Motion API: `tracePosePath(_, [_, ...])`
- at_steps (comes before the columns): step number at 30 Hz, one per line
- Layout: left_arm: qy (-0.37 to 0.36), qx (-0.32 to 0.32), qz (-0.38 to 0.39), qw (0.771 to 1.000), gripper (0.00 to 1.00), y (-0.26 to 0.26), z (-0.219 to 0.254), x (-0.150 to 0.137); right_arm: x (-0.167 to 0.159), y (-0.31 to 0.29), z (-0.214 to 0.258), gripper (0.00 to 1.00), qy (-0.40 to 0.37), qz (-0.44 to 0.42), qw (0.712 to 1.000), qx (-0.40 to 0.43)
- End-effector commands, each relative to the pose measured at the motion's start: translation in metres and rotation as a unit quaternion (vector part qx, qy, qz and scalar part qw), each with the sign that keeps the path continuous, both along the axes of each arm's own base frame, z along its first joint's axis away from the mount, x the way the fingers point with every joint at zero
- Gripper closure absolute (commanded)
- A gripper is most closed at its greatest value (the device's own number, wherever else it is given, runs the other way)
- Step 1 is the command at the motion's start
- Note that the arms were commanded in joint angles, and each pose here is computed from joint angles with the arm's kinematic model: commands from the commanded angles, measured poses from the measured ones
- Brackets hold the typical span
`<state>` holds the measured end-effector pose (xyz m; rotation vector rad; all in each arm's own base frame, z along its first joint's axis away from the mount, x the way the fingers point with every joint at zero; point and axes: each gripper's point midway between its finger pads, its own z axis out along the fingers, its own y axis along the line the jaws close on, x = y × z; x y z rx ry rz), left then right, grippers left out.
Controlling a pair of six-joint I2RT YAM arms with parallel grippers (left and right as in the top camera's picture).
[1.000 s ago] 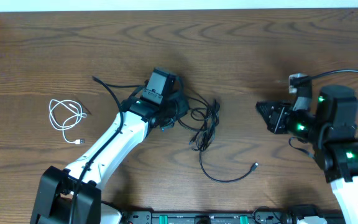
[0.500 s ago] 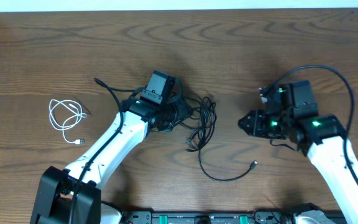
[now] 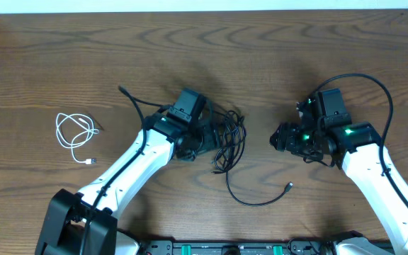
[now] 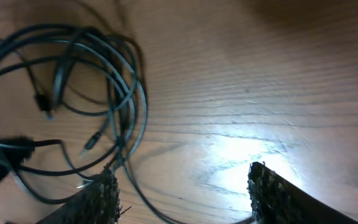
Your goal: Untangle cables
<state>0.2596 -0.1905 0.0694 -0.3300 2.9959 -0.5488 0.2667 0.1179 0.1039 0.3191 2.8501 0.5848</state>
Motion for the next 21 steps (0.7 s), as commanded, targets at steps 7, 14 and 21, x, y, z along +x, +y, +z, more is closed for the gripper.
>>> tracePosePath(7, [0.015, 0.078, 0.033, 0.996, 0.31, 0.041, -0.004, -0.012, 0.004, -0.021, -0.005, 0.30, -0.006, -0.025, 0.998, -0.060])
tracePosePath(14, [-0.117, -0.039, -0.054, 0.991, 0.28, -0.009, 0.039, 0.024, 0.004, -0.021, -0.004, 0.28, -0.007, -0.025, 0.998, -0.060])
tracePosePath(21, [-0.110, -0.046, -0.073, 0.990, 0.27, -0.039, 0.017, 0.025, 0.010, -0.019, -0.002, 0.25, -0.021, -0.026, 0.998, -0.056])
